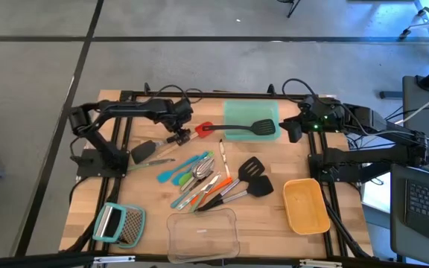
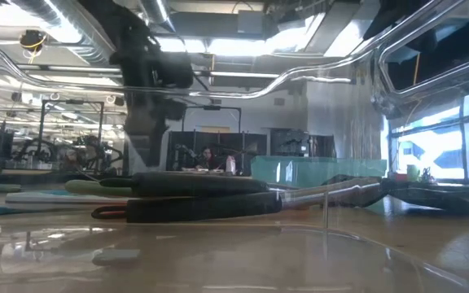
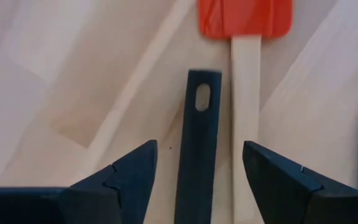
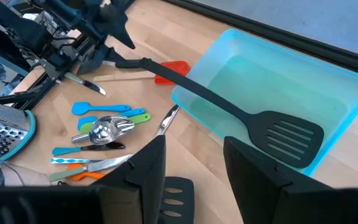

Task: Pick & Place Kitchen Items
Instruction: Put the black spatula into the green bin

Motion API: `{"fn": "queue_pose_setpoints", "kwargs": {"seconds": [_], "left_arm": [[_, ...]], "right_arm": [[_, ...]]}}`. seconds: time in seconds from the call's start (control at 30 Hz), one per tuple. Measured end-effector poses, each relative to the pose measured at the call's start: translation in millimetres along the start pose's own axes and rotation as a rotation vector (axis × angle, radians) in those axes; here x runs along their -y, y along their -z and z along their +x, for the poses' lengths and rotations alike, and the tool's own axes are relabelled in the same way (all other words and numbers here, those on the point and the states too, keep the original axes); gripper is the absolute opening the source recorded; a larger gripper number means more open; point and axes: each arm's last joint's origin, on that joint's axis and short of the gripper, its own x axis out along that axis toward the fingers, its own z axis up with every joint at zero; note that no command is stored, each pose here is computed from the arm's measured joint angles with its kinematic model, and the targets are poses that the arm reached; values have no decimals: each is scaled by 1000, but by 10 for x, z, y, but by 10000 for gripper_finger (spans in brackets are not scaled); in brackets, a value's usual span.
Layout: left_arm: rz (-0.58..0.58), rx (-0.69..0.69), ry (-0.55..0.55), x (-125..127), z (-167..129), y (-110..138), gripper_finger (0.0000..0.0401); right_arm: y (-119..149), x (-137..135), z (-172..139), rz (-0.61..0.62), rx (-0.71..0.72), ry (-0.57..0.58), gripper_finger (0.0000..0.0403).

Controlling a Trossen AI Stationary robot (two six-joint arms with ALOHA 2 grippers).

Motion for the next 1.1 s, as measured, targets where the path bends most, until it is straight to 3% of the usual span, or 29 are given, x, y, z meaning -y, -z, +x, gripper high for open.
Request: {"fn": "queue_pose_setpoints", "kwargs": {"seconds": [0.57,0.7,0.93,1.1], "left_arm": [[79,-99,-8,69,505,-48,226],[89,-117,-5,98,564,-42,195],[63,-121,-20,101,570,-37,90],[6,-117,-20,74,528,-31,88]], "right_arm": [[-2,-4,17,-1,-5,4,165],[-1,-4,17,-1,-5,5,165],[1,-7,16,-1,-13,-5,165],[1,-7,16,-1,-13,-6,165]]}}
